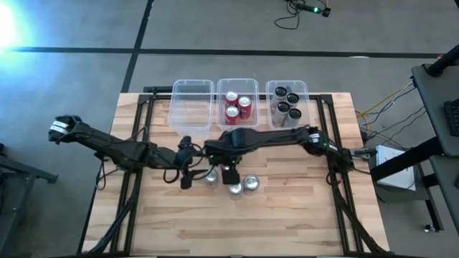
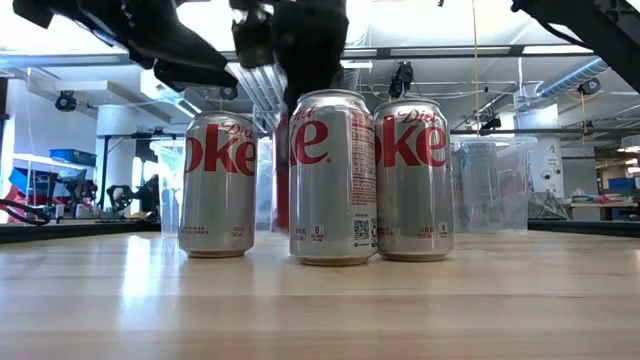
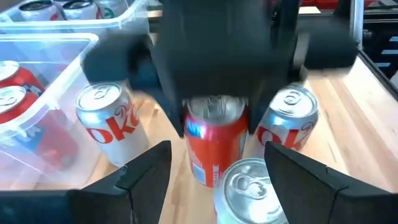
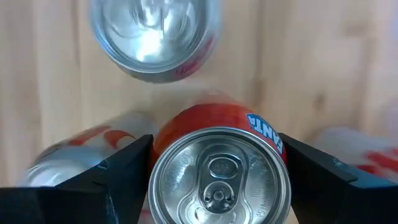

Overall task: Sort soda cans
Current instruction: Put the red soda can into the center transparent bin, then put the center red-silver soda can into the left transparent bin

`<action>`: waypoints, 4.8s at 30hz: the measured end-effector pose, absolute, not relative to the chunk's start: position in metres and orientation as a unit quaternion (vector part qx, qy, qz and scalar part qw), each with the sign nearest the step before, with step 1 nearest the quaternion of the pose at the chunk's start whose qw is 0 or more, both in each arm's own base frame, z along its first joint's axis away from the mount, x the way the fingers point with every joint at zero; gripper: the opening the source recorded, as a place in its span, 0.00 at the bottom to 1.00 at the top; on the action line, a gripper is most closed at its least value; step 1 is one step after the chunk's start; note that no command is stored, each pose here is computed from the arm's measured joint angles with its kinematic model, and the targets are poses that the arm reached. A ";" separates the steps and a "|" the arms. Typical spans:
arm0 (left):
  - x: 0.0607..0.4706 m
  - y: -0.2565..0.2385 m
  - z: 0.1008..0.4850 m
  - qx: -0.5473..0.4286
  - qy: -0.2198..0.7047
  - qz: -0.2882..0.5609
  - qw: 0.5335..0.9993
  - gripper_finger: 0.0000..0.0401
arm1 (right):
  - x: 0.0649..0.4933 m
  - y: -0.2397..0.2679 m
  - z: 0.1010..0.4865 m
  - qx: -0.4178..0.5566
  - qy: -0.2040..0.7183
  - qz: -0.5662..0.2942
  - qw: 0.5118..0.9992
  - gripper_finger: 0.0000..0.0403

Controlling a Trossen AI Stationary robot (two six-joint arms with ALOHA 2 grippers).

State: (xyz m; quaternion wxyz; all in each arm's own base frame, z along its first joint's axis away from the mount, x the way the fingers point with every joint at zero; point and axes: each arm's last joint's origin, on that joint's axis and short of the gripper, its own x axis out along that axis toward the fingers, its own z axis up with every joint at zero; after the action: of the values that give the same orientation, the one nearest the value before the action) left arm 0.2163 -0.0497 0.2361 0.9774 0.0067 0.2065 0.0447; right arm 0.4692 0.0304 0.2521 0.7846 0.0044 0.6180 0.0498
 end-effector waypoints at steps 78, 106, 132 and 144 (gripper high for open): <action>0.204 -0.047 0.227 0.009 0.198 0.041 0.979 0.60 | 0.384 -0.173 0.275 0.091 0.609 -0.082 0.783 0.75; 0.204 -0.047 0.227 0.007 0.198 0.042 0.979 0.60 | 0.389 -0.190 0.235 0.096 0.567 -0.107 0.811 0.81; 0.220 -0.036 0.239 -0.018 0.095 0.161 0.982 0.60 | 0.381 -0.165 0.285 0.011 0.516 -0.059 0.855 0.85; 0.240 -0.032 0.234 -0.057 0.123 0.186 0.973 0.60 | 0.331 -0.048 0.315 -0.046 0.469 0.036 0.881 0.76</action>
State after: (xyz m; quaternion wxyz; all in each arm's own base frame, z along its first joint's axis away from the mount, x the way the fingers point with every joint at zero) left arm 0.2404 -0.0322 0.2345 0.9732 -0.0574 0.1229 0.1856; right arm 0.3310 -0.0483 0.3152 0.8814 -0.0458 0.4687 0.0356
